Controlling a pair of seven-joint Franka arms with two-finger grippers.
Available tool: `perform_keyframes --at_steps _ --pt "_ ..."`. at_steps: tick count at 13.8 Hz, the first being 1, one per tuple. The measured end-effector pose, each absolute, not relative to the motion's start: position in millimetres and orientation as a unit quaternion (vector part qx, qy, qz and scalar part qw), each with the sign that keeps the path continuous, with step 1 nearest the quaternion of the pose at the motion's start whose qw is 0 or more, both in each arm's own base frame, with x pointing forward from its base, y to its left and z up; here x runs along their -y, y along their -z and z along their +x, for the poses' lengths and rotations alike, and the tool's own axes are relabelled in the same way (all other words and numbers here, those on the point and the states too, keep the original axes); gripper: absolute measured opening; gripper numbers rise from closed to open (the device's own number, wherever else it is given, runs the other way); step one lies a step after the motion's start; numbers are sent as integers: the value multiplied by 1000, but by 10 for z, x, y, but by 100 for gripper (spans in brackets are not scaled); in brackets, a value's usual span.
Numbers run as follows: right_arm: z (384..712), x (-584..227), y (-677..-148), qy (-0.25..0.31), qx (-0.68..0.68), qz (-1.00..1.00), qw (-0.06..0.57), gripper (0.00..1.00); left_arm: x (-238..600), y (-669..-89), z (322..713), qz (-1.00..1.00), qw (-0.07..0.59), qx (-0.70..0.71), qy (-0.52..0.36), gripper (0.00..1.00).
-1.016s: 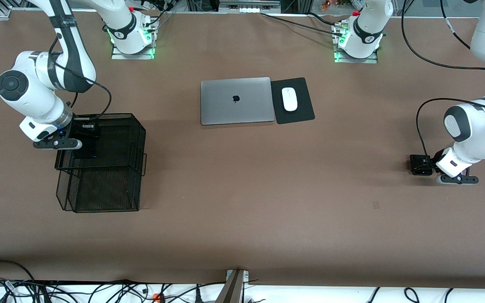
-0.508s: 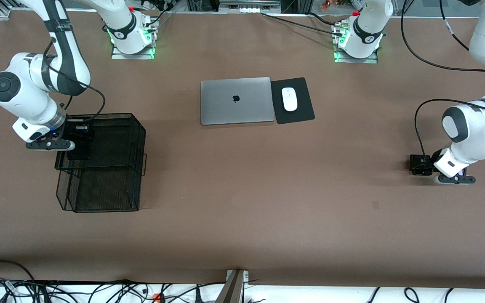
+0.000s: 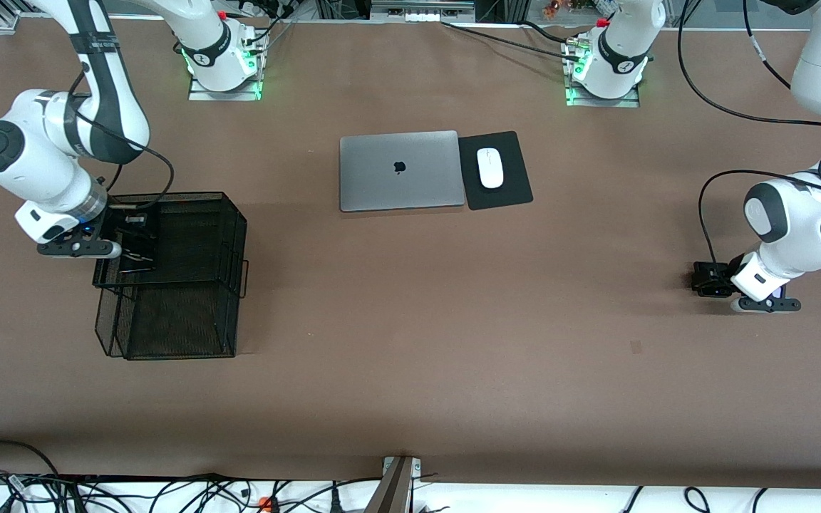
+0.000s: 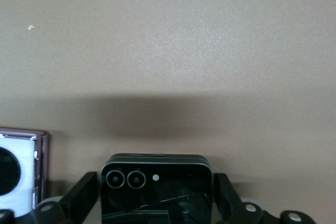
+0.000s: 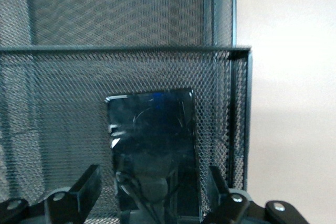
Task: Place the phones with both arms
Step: 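Lift the small black flip phone with the left gripper while the right gripper withdraws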
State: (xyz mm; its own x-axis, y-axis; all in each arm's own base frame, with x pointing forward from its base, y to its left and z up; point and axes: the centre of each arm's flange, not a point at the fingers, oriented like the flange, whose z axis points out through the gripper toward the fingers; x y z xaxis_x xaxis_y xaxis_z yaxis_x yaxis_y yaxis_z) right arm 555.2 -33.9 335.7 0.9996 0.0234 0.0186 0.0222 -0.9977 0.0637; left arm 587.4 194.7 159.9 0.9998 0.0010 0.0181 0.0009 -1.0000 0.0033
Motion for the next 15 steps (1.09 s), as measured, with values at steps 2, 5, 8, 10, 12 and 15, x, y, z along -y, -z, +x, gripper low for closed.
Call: perform_keyframes --at_steps 2,5,8,10,12,15 --pt "5698 307 -3696 8 -9 1000 24 89 -1948 -1613 5881 1000 1 -4 -10 87" --pt "5877 236 -4336 29 -6 1000 7 89 -1948 -1639 5887 1000 1 -14 -11 81" --pt "6011 115 -4845 55 -2 998 -12 89 -1910 -1644 5906 1000 2 -25 -10 81" --pt "6140 47 -5122 80 1 997 -9 89 -1755 -1676 5979 1000 6 -30 3 81" --pt "6283 -22 -5360 90 1 996 2 90 -1539 -1818 6152 999 9 -32 21 81" --pt "6392 -25 -5451 84 5 996 12 95 -1092 -2236 6510 998 7 -41 45 81"
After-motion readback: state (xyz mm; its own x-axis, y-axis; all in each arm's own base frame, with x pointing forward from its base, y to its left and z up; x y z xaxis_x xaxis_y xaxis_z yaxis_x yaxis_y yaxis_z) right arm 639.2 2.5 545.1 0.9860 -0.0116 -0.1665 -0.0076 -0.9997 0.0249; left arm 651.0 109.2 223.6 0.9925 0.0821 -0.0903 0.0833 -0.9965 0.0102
